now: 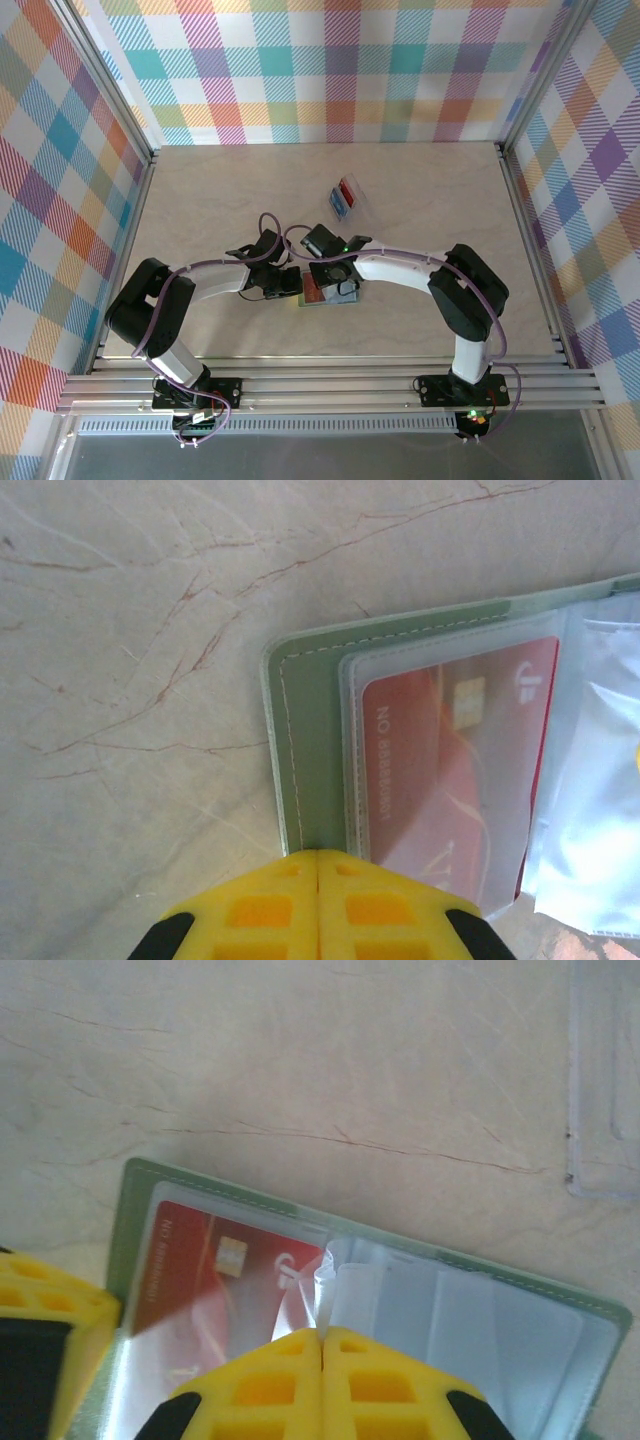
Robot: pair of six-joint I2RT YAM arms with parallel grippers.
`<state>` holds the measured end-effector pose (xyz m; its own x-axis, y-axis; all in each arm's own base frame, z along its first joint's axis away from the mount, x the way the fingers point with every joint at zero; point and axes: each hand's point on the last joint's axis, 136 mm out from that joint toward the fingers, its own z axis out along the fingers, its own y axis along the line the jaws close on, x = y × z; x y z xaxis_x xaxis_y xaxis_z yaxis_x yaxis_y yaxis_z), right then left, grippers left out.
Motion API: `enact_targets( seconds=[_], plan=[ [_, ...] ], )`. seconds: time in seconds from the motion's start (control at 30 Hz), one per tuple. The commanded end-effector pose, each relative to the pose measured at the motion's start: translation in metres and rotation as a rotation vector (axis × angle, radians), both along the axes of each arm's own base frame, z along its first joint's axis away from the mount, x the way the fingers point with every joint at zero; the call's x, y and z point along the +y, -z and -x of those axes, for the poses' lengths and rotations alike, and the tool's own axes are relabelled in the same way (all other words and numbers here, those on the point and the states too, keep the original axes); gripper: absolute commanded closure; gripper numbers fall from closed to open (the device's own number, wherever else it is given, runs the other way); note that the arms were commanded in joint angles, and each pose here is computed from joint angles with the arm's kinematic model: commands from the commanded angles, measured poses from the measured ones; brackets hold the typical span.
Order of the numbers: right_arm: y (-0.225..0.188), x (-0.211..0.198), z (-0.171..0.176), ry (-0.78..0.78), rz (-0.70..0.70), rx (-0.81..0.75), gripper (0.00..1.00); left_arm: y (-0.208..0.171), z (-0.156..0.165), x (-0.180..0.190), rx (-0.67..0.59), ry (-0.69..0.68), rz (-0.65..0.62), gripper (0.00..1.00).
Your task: Put the credit cards into the card holder
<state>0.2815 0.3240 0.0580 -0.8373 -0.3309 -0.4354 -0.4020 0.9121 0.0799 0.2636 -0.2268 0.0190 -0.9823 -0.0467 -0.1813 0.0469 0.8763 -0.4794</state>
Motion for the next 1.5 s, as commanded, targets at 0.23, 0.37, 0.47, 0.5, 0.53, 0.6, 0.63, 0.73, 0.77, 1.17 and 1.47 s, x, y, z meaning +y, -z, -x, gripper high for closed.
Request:
enact_targets(
  seconds=[0.23, 0.37, 0.47, 0.5, 0.53, 0.6, 0.63, 0.73, 0.77, 1.17, 1.47],
  plan=[
    [-0.004, 0.042, 0.017, -0.091, -0.169, 0.117, 0.72, 0.019, 0.008, 0.007, 0.040, 0.000, -0.056, 0.93],
    [-0.015, 0.051, 0.026, -0.124, -0.262, 0.150, 0.66, 0.016, 0.008, 0.006, 0.036, -0.003, -0.046, 0.93],
    [-0.022, 0.052, 0.030, -0.133, -0.320, 0.169, 0.59, 0.013, 0.008, 0.005, 0.034, -0.004, -0.035, 0.93],
    [-0.024, 0.051, 0.031, -0.135, -0.337, 0.177, 0.59, 0.012, 0.008, 0.005, 0.031, -0.004, -0.031, 0.92],
    [-0.027, 0.051, 0.032, -0.140, -0.351, 0.180, 0.57, 0.011, 0.009, 0.005, 0.031, -0.003, -0.029, 0.92],
    [-0.032, 0.051, 0.036, -0.156, -0.378, 0.181, 0.54, 0.009, 0.009, 0.004, 0.028, -0.002, -0.021, 0.92],
    [-0.036, 0.050, 0.038, -0.163, -0.388, 0.181, 0.54, 0.009, 0.009, 0.005, 0.027, -0.004, -0.021, 0.92],
    [-0.042, 0.034, 0.034, -0.118, -0.342, 0.121, 0.47, 0.008, 0.009, 0.005, 0.026, -0.005, -0.021, 0.92],
    [-0.041, 0.023, 0.030, -0.088, -0.299, 0.096, 0.46, 0.008, 0.009, 0.005, 0.024, -0.004, -0.021, 0.92],
    [0.004, -0.003, 0.034, -0.034, -0.153, 0.130, 0.48, 0.004, 0.008, 0.006, 0.012, -0.011, -0.019, 0.92],
    [0.018, 0.016, 0.033, -0.073, -0.168, 0.162, 0.66, 0.002, 0.007, 0.008, 0.010, -0.015, -0.008, 0.92]
  ],
)
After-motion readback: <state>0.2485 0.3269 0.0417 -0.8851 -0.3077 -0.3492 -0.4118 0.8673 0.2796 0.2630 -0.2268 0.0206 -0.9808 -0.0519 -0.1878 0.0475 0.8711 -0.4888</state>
